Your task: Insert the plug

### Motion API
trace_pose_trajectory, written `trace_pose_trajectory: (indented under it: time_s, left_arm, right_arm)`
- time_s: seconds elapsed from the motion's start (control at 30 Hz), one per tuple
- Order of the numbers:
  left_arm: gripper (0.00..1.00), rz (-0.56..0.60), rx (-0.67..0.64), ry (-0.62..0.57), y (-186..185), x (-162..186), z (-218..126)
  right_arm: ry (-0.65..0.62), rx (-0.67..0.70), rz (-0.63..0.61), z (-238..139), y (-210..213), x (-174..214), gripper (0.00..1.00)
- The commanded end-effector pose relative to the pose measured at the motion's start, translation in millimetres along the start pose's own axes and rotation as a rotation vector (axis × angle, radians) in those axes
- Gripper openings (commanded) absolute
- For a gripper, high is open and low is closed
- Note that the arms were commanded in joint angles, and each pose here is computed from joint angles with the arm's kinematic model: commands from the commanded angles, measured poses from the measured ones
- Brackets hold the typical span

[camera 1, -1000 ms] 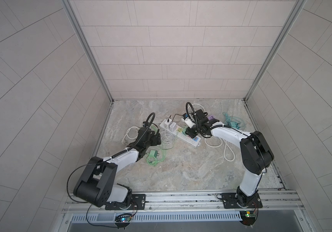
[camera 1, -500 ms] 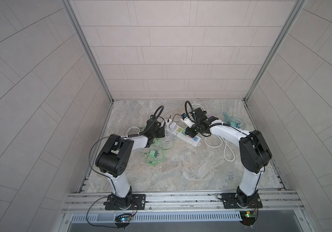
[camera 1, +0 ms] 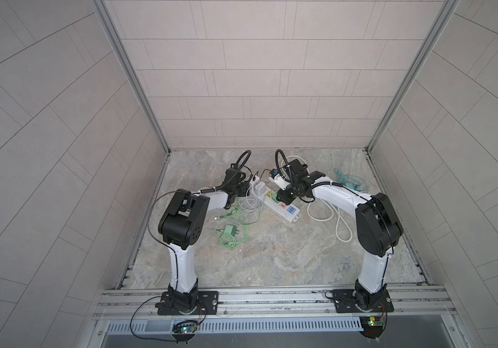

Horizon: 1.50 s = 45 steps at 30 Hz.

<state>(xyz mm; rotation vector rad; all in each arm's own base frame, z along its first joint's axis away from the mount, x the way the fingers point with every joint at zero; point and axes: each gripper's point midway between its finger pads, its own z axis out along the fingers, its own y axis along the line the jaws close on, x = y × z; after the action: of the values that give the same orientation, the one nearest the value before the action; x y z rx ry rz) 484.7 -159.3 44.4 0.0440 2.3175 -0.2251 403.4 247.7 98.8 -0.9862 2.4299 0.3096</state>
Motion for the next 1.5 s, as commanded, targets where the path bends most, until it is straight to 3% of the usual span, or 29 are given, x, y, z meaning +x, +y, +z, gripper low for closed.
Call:
trace_pose_trajectory:
  time_s: [0.0, 0.33, 0.6, 0.9, 0.93, 0.97, 1.1, 1.23, 1.47]
  left_arm:
    - [0.77, 0.027, 0.019, 0.032, -5, 4, 4]
    - [0.77, -0.005, 0.027, 0.04, -5, 1, -10]
    - [0.84, -0.084, -0.001, -0.046, 11, -10, -73]
    - [0.91, -0.142, -0.067, -0.067, 36, 15, -150]
    - [0.99, -0.155, -0.076, -0.089, 40, 18, -159]
    - [1.0, -0.173, -0.079, -0.115, 43, 19, -166]
    - [1.0, -0.197, -0.026, -0.105, 40, 34, -188]
    - [1.0, -0.216, 0.027, -0.029, 35, 64, -202]
    - [1.0, -0.303, 0.064, 0.092, 36, 125, -199]
  right_arm:
    - [0.082, -0.001, -0.006, 10, -3, 20, 0.09]
    - [0.15, 0.01, 0.01, 20, -5, 32, 0.08]
    - [0.196, 0.053, 0.026, 25, 4, 47, 0.08]
    - [0.292, 0.092, 0.079, 41, -1, 76, 0.07]
    - [0.29, 0.095, 0.085, 40, -1, 79, 0.07]
    - [0.289, 0.09, 0.091, 39, 1, 81, 0.07]
    - [0.308, 0.083, 0.105, 39, 3, 86, 0.09]
    - [0.31, 0.083, 0.139, 38, 4, 87, 0.21]
    - [0.134, 0.047, 0.142, 4, 9, 35, 0.51]
